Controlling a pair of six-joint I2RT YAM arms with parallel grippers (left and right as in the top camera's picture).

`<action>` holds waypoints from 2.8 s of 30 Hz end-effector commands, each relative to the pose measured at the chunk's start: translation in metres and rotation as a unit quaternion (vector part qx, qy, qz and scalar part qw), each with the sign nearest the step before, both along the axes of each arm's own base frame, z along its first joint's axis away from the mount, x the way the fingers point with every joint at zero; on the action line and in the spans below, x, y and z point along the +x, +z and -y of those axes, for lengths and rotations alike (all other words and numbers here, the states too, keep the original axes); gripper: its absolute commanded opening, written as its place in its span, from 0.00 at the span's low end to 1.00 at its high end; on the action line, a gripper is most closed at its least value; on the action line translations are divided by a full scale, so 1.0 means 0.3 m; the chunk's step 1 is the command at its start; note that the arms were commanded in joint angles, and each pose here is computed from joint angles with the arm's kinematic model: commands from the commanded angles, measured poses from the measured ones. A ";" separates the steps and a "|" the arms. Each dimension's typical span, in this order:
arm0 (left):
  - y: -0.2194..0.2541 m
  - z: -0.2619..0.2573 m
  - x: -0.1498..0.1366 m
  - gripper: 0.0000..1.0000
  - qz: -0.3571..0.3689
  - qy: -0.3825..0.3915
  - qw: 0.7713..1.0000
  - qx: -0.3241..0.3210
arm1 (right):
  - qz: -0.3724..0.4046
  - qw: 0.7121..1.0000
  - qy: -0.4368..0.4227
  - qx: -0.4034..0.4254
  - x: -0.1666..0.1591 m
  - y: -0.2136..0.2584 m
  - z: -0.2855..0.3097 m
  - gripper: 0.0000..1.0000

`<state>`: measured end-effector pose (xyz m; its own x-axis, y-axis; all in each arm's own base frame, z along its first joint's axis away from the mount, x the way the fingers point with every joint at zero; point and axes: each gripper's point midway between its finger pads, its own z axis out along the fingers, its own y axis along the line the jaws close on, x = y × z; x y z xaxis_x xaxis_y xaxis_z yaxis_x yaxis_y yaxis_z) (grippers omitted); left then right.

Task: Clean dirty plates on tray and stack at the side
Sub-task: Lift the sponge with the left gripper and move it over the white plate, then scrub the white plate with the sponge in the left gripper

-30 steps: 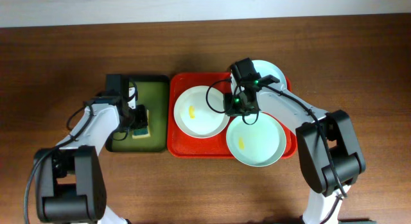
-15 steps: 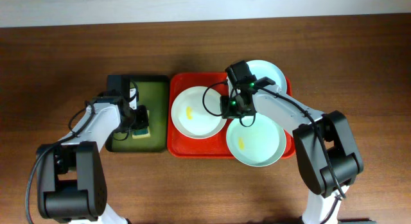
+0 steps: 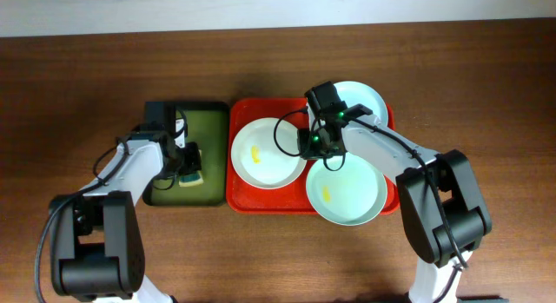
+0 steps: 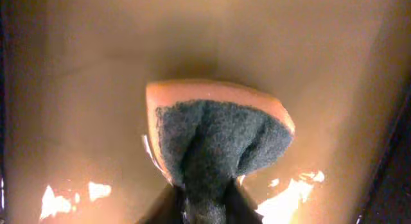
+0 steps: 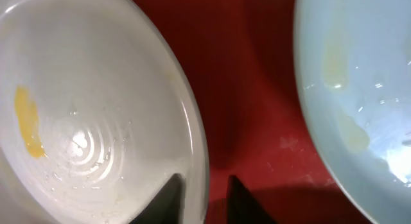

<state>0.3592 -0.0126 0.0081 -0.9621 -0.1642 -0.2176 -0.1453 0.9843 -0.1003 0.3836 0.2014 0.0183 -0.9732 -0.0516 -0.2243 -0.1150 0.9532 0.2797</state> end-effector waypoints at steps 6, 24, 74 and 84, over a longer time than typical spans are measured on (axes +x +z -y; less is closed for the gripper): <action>0.387 -0.023 0.166 0.00 0.160 -0.025 0.987 0.018 | -0.004 1.000 0.008 0.013 -0.009 -0.015 -0.025 0.99; 0.386 -0.003 0.185 0.00 0.171 -0.032 0.985 0.003 | -0.063 0.996 -0.059 0.028 -0.062 -0.026 -0.023 0.04; 0.117 0.533 0.180 0.00 0.007 -0.147 0.989 -0.017 | -0.036 0.999 0.003 0.018 -0.060 -0.009 -0.023 0.04; 0.037 0.473 0.131 0.00 -0.014 -0.139 0.990 0.021 | -0.036 0.999 0.003 0.016 -0.069 -0.031 -0.017 0.04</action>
<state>0.4026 -0.1614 0.0280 -0.9698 0.1306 -0.2062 0.1499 0.9854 -0.0808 0.3704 0.2069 0.0148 -0.9850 -0.0400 -0.1679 -0.0936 0.9411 0.3249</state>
